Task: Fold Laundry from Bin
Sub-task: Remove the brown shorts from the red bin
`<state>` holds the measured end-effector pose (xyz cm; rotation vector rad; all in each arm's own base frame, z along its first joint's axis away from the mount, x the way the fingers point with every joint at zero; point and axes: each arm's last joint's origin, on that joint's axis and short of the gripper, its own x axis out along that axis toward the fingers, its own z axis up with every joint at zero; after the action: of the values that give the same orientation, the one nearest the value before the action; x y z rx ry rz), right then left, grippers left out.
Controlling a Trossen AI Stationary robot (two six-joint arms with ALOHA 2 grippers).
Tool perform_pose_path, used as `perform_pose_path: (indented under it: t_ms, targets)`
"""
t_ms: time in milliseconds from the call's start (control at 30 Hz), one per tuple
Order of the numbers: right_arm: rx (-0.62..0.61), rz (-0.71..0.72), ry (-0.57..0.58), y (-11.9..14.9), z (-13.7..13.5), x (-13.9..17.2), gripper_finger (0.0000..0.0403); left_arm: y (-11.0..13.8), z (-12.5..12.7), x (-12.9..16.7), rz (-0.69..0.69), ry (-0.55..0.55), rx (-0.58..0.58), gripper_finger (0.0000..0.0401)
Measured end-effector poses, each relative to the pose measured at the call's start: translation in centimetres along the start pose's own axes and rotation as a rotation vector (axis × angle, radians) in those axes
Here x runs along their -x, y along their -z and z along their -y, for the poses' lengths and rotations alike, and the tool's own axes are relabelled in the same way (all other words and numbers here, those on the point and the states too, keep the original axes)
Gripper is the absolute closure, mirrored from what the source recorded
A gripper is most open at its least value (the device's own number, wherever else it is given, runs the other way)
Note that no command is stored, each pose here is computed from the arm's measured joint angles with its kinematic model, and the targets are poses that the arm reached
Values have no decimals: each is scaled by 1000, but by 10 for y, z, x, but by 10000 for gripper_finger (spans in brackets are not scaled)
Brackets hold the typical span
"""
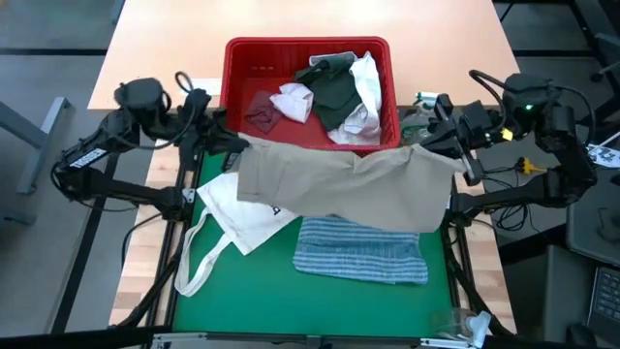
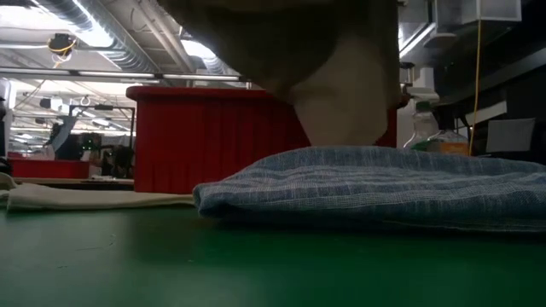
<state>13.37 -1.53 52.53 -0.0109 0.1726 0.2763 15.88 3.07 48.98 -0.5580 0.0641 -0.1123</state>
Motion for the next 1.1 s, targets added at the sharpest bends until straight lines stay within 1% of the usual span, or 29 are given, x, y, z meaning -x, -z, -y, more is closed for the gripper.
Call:
perform_pose_path:
  t_ms: [100,233,300,400,467,533,600,667,733,867,1000,1100]
  targets:
    - [17,15,-52,-2,-6,-6,403,3,11,6,35,-15,-9,395]
    - [42,16,-131,-4,-17,-21,403,7,24,13,62,-9,-14,394]
    - [44,-6,-152,-3,-21,-32,403,10,29,14,51,8,-14,394]
    - [40,-66,-179,1,-27,-52,403,18,31,13,-7,-6,-5,394]
    - [39,-113,-202,6,-31,-66,403,26,30,13,-69,-38,2,394]
    - [50,-152,-229,10,-35,-79,403,32,28,14,-114,-96,10,394]
    - [70,-169,-254,12,-39,-90,403,36,26,13,-125,-157,16,394]
    - [84,-167,-274,13,-42,-99,403,37,27,10,-114,-177,10,394]
    - [95,-147,-296,12,-47,-104,403,36,31,9,-96,-143,8,394]
    - [128,-60,-356,3,-63,-105,403,31,47,8,-30,-9,8,394]
    - [160,53,-439,-7,-83,-95,403,30,64,7,5,125,16,395]
    - [176,132,-496,-14,-96,-86,403,34,76,4,-7,207,34,396]
